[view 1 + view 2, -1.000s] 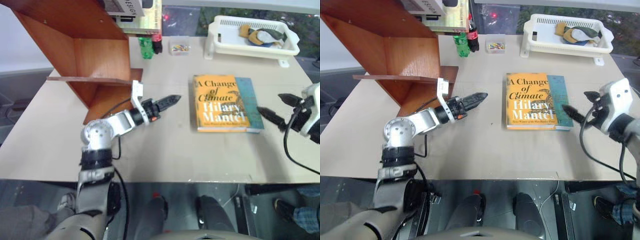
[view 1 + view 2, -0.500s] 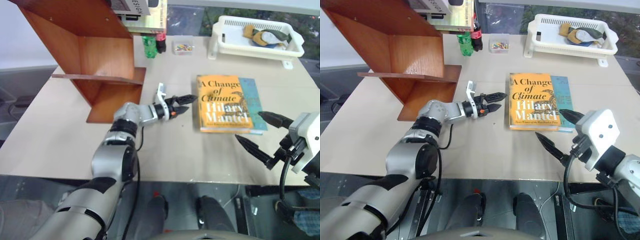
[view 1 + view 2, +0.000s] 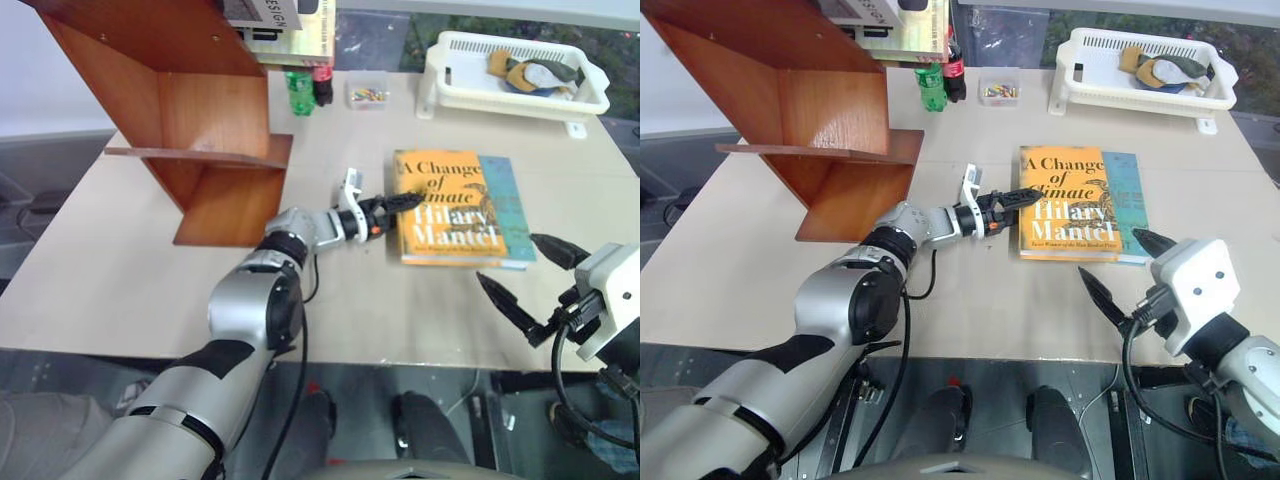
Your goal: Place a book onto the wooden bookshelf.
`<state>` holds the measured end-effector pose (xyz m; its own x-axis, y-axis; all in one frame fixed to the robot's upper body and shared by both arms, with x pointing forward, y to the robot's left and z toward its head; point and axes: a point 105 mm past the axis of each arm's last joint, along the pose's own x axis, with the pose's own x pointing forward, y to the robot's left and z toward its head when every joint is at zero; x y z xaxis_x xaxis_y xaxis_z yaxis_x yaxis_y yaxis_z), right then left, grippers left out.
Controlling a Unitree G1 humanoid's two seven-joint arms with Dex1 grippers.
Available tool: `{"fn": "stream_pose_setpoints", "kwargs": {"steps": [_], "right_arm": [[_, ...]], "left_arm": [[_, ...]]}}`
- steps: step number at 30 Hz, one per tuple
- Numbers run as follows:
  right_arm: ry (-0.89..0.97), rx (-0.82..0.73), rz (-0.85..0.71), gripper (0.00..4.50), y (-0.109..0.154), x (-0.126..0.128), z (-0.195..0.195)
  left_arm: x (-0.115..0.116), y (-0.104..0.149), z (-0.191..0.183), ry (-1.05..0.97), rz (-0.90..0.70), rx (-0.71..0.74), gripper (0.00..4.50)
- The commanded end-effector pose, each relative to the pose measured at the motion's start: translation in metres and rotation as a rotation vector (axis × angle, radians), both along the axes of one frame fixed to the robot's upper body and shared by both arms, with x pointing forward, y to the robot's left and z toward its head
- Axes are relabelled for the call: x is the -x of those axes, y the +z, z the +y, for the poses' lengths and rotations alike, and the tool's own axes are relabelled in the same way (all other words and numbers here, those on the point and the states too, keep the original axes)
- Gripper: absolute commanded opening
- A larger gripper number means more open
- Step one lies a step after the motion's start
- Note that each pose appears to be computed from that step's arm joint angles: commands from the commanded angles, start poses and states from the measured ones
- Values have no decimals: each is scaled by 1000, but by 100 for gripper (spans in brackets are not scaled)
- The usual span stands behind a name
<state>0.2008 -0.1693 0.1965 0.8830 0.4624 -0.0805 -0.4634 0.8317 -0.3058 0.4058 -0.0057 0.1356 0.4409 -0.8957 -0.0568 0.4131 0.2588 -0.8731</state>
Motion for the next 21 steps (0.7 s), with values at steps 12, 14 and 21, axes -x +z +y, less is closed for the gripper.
{"fn": "stream_pose_setpoints", "kwargs": {"steps": [12, 14, 21], "right_arm": [[-48, 7, -70, 450, 10, 10, -1], [-52, 10, -69, 450, 11, 9, -1], [-52, 22, -64, 450, 13, 6, 0]], "left_arm": [[0, 9, -1, 9, 46, 79, 250], [0, 8, -1, 7, 48, 79, 250], [-1, 3, 3, 24, 55, 61, 72]]}}
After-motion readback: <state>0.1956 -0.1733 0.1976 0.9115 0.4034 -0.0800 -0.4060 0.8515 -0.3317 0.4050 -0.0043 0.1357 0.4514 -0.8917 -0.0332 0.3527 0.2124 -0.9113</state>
